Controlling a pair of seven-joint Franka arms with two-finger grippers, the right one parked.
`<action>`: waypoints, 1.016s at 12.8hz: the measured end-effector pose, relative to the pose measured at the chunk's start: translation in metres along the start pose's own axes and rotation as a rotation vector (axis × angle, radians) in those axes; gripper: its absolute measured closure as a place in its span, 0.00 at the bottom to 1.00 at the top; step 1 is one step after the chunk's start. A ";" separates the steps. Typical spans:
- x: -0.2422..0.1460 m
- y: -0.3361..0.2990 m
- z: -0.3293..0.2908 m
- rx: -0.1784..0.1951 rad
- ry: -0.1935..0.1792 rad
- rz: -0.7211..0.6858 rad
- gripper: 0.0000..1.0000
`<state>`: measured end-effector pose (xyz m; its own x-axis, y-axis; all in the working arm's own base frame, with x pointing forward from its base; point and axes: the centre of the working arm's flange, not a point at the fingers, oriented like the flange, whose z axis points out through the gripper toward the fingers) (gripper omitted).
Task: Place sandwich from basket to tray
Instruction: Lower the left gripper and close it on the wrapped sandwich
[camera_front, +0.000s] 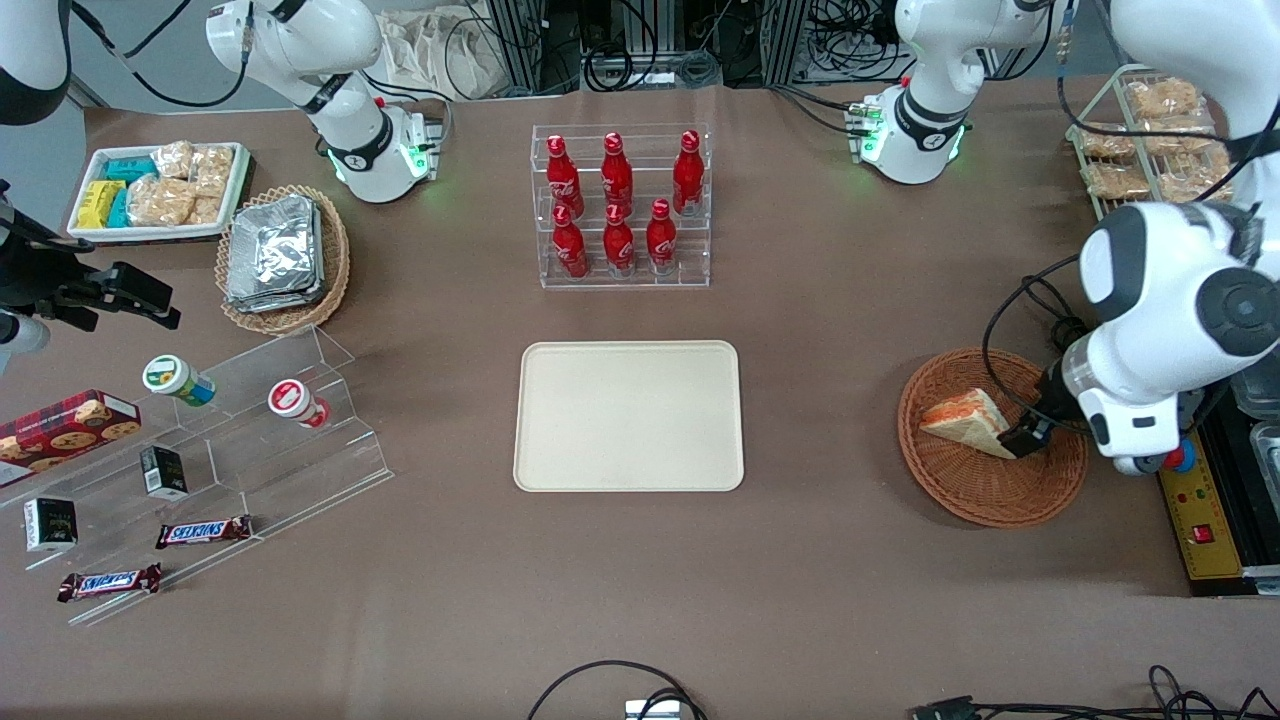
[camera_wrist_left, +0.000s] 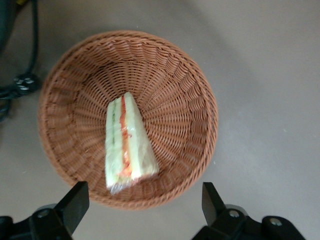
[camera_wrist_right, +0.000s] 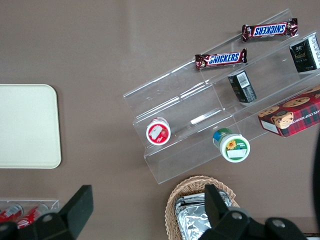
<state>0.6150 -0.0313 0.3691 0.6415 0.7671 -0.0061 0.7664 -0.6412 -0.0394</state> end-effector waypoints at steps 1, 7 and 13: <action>-0.001 -0.003 0.021 0.000 -0.003 -0.022 0.00; -0.016 -0.022 0.092 0.005 -0.018 -0.115 0.00; -0.016 -0.021 0.116 -0.007 -0.024 -0.142 0.03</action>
<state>0.5845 -0.0276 0.2539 0.5255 0.8504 -0.0247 0.8498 -0.5261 -0.0341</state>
